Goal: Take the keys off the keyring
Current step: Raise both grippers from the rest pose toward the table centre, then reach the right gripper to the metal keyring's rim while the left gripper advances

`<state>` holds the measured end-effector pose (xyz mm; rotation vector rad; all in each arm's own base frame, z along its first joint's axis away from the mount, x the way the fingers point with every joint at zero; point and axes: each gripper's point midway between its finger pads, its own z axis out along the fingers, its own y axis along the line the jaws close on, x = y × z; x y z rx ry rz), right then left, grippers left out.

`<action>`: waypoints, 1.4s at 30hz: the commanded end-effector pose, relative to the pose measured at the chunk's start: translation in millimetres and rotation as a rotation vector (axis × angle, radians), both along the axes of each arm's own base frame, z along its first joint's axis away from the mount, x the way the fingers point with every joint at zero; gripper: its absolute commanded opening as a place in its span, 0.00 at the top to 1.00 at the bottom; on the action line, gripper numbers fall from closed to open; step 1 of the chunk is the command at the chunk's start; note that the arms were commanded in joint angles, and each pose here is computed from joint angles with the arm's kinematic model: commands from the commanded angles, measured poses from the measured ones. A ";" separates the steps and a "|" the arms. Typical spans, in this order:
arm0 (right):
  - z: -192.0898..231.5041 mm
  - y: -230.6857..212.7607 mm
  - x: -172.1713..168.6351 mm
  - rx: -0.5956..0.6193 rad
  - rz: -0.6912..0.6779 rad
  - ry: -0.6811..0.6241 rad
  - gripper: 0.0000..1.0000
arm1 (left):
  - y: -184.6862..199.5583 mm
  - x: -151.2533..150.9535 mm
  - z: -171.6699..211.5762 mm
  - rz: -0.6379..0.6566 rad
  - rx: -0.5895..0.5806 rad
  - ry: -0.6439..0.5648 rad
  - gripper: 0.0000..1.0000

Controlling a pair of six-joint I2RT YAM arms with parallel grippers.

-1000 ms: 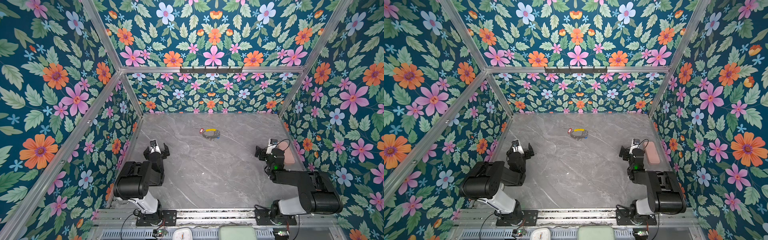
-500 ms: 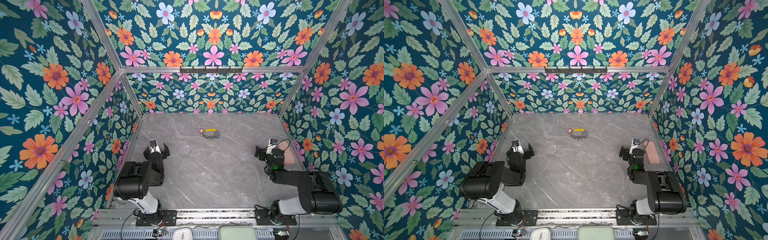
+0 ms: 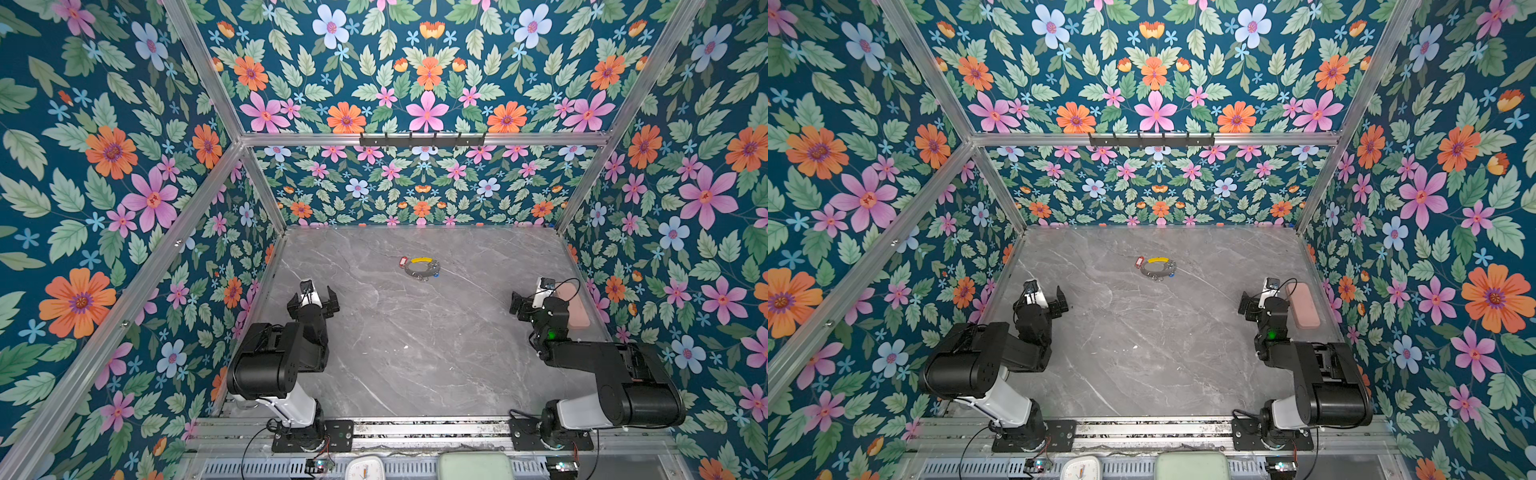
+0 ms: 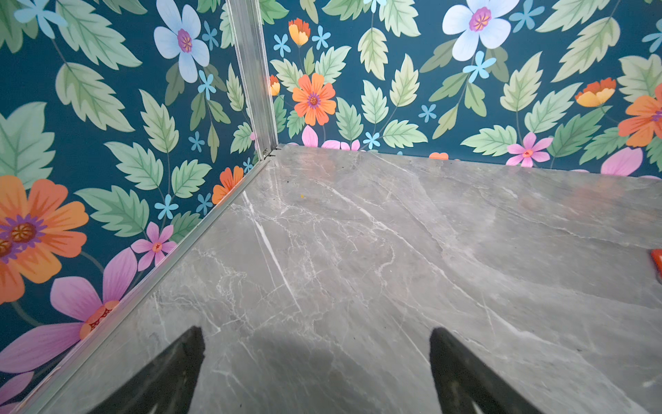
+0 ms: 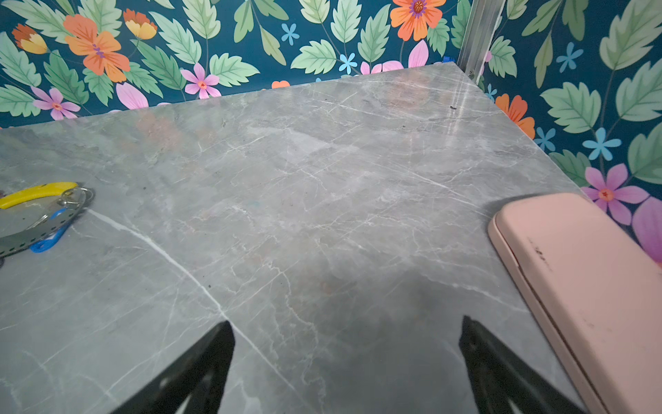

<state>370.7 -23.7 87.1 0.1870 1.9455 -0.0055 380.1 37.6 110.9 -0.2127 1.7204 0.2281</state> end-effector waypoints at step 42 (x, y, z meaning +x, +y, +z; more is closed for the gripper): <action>78.2 177.0 24.6 0.402 0.313 0.279 0.04 | -87.1 -20.6 108.0 -0.325 -0.815 -0.046 0.11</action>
